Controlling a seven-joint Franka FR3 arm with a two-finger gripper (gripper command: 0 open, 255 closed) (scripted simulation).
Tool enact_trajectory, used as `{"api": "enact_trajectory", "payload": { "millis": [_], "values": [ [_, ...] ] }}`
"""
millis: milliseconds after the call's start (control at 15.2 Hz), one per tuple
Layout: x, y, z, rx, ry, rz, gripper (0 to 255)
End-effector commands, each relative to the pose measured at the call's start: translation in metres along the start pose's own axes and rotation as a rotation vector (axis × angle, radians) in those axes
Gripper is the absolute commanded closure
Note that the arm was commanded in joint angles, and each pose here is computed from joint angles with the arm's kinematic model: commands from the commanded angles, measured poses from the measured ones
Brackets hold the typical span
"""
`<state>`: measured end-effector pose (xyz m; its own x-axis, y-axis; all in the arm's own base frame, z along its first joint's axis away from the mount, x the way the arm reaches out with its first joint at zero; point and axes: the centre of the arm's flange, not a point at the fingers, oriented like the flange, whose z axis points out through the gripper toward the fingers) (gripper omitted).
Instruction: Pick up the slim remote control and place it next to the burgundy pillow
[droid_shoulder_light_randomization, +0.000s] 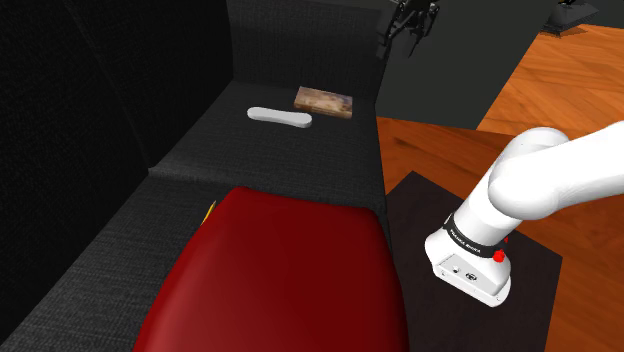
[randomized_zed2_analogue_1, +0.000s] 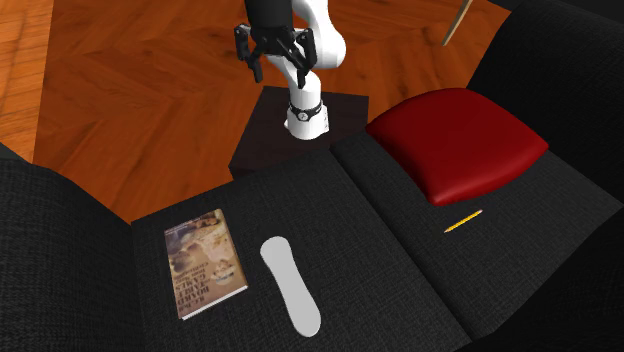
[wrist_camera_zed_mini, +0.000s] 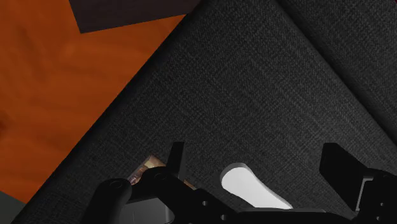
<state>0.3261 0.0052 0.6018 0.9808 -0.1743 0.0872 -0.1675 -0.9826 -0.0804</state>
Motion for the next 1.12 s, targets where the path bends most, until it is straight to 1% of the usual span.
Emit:
{"api": "enact_trajectory", "payload": {
  "millis": [0, 528, 1056],
  "values": [
    [0.000, 0.000, 0.000, 0.000, 0.000, 0.000, 0],
    [0.085, -0.010, 0.068, -0.018, -0.027, -0.209, 0],
    [0.164, -0.036, 0.138, -0.037, -0.054, -0.418, 0]
  ]
}}
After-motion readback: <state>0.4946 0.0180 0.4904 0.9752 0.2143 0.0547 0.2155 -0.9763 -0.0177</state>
